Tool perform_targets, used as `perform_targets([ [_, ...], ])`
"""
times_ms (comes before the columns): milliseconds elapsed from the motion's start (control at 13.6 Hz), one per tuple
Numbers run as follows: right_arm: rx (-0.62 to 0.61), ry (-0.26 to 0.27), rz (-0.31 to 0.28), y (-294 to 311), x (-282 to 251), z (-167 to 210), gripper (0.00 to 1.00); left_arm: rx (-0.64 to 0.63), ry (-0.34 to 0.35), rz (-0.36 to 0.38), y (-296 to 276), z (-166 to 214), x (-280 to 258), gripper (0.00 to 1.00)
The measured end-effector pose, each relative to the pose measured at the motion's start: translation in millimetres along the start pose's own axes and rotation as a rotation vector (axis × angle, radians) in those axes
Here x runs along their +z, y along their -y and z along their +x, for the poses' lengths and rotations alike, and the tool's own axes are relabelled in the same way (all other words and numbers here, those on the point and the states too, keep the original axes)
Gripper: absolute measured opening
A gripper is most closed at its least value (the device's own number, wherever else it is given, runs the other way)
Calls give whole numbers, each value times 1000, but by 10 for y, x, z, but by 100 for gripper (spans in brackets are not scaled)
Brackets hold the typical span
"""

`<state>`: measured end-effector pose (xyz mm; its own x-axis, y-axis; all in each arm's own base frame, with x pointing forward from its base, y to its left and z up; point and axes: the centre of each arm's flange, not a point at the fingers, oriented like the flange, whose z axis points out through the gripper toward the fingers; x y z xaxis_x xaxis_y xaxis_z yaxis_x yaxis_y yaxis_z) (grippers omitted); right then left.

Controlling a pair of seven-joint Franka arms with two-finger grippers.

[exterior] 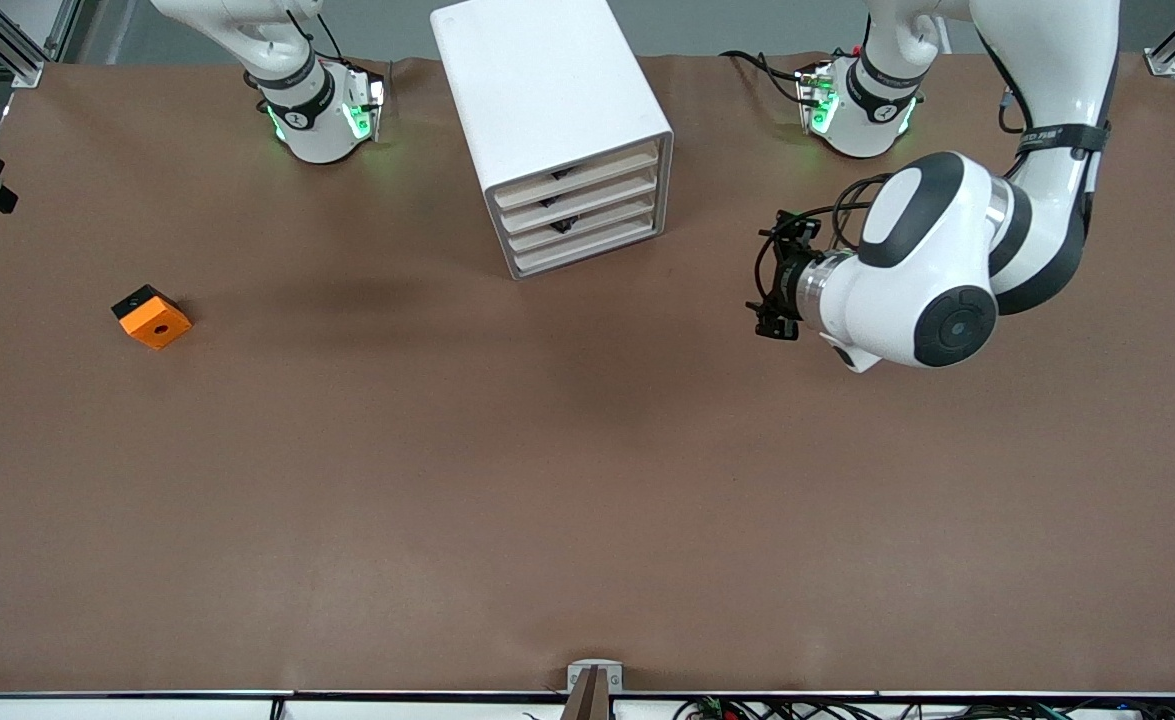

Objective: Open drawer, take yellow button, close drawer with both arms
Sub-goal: 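Grasp the drawer handle with the left gripper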

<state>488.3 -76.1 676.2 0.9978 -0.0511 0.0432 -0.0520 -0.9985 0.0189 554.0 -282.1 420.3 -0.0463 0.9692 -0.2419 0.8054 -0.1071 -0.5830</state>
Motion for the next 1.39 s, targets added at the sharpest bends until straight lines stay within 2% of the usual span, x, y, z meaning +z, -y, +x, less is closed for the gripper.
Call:
perform_targets([
  [220, 0, 8, 1, 1, 7, -9, 100, -30, 19, 72, -39, -131, 214, 100],
  [514, 0, 9, 1, 1, 8, -9, 100, -48, 93, 174, -47, -214, 351, 100],
  [881, -1, 8, 4, 7, 7, -8, 100, -197, 67, 273, -139, -466, 789, 100],
  [1101, -1, 7, 4, 8, 7, -8, 100, -304, 89, 352, -294, -494, 1039, 100],
  [1394, -1, 7, 7, 13, 8, -7, 100, -412, 124, 408, -353, -521, 1097, 100],
])
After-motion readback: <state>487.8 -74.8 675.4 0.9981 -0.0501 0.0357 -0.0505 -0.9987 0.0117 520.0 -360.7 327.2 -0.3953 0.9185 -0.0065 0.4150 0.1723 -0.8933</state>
